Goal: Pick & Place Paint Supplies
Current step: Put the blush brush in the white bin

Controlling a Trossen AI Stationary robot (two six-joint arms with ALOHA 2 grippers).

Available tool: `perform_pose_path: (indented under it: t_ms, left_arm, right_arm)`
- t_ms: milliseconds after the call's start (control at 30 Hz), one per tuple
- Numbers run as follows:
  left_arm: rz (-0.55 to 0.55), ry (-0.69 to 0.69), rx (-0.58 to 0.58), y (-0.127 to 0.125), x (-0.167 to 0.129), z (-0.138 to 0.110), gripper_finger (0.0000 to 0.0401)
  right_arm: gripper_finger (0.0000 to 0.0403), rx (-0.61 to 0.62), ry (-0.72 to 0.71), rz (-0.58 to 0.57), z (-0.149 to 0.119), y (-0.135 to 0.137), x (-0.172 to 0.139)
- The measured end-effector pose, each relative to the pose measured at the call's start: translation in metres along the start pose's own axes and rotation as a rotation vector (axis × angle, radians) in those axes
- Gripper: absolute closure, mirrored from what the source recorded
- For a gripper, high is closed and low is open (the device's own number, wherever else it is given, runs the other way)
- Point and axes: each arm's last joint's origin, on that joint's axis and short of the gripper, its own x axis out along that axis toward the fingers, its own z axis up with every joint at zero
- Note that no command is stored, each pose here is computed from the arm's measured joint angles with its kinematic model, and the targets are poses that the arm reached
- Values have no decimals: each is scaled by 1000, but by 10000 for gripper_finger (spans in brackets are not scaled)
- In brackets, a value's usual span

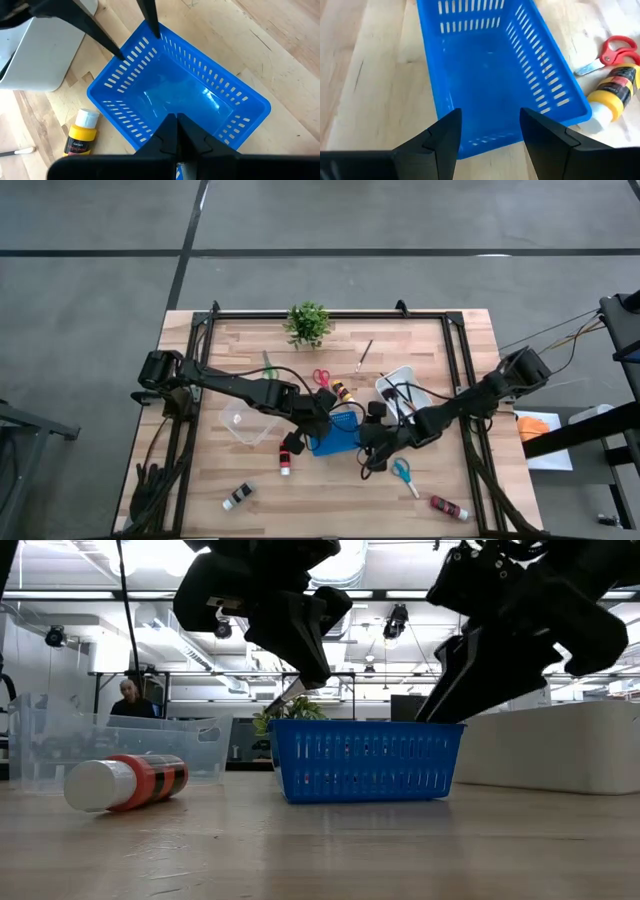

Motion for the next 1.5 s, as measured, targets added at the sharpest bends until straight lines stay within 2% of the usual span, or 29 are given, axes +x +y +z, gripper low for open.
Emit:
perform_pose_path:
  t_ms: [367, 633, 800, 1033, 1300, 1500]
  left_arm:
    - [-11, 16, 0, -1, 0, -1, 399]
    - [-12, 17, 0, -2, 0, -1, 399]
    - [-13, 17, 3, -3, 0, -1, 399]
    - [29, -57, 48, 0, 0, 7, 399]
    - [121, -170, 86, 14, -2, 15, 399]
    - [224, -288, 136, 25, -7, 25, 399]
  right_arm:
    - [203, 53, 28, 116, 3, 7, -3]
    - [203, 29, -13, 135, 15, 14, -8]
    - [203, 8, -55, 43, 18, 11, -11]
    - [203, 12, -35, -177, 15, -3, -27]
    - [203, 130, -55, -359, 2, -22, -61]
    - [203, 226, -149, -460, -7, -32, -88]
